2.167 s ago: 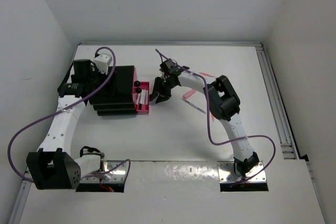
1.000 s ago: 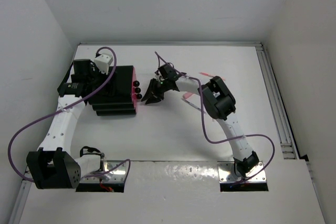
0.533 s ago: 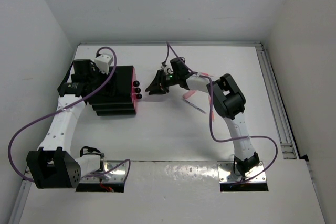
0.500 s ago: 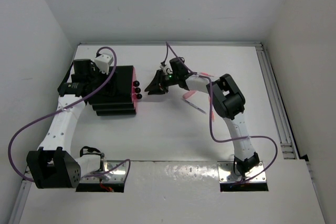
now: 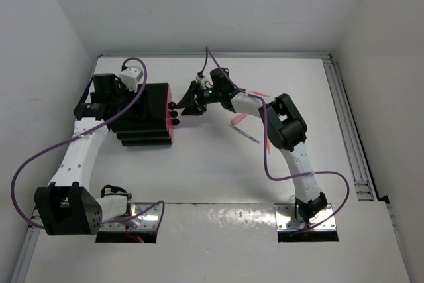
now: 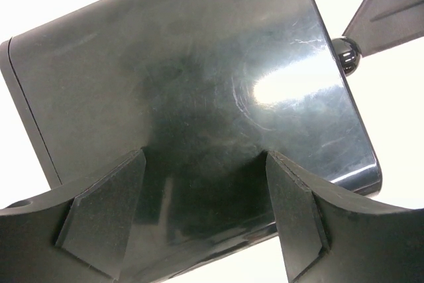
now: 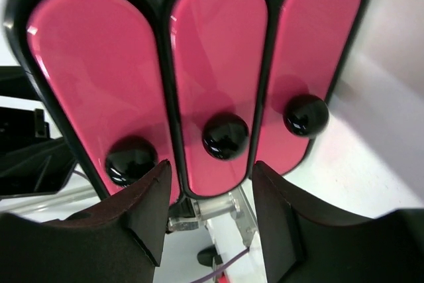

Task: Sort the stationery into containers
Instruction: Open the drawer in the storage box.

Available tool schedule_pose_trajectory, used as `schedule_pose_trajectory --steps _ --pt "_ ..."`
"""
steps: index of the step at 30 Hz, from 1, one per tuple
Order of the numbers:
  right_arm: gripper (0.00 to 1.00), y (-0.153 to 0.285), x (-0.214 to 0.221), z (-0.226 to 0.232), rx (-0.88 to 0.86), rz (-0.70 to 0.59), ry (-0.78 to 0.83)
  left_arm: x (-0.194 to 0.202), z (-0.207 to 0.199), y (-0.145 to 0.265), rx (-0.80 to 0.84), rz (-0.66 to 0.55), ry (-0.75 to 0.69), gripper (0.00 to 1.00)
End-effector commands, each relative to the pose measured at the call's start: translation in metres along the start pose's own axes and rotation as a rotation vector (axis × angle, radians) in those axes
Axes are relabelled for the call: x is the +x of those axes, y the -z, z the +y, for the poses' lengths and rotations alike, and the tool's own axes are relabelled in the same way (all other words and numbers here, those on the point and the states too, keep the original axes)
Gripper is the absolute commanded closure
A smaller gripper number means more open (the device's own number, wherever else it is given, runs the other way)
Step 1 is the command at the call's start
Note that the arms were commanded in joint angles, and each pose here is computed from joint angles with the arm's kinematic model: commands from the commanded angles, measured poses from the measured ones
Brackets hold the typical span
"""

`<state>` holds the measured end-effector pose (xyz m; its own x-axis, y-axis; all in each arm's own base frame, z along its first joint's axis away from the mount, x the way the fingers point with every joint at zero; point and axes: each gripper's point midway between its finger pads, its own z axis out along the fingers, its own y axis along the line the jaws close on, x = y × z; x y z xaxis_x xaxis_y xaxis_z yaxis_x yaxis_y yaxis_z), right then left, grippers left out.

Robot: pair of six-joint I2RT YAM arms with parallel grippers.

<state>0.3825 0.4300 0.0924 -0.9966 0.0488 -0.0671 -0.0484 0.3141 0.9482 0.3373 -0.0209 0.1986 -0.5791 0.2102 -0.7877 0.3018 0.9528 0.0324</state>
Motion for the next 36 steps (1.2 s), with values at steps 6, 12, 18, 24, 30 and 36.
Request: schedule_pose_trajectory --steps 6,12,18,24,30,36 --pt "0.5 -0.017 -0.008 0.017 -0.045 -0.001 0.057 0.018 0.002 -0.003 -0.003 0.077 0.029 0.2" --pt "0.52 -0.025 0.0 0.015 -0.05 0.017 0.046 0.019 0.002 -0.003 -0.004 0.082 0.03 0.2" --pt "0.55 -0.031 0.006 0.016 -0.051 0.029 0.041 0.019 0.001 -0.004 0.0 0.083 0.031 0.2" --pt "0.72 -0.03 0.006 0.01 -0.045 0.027 0.029 0.02 -0.001 -0.004 0.004 0.086 0.04 0.2" --pt "0.95 -0.013 0.0 0.01 -0.048 0.005 0.046 0.018 0.003 -0.002 -0.009 0.086 0.029 0.2" --pt "1.0 0.017 -0.006 -0.004 -0.024 -0.04 0.026 0.02 0.001 -0.004 -0.001 0.096 0.035 0.2"
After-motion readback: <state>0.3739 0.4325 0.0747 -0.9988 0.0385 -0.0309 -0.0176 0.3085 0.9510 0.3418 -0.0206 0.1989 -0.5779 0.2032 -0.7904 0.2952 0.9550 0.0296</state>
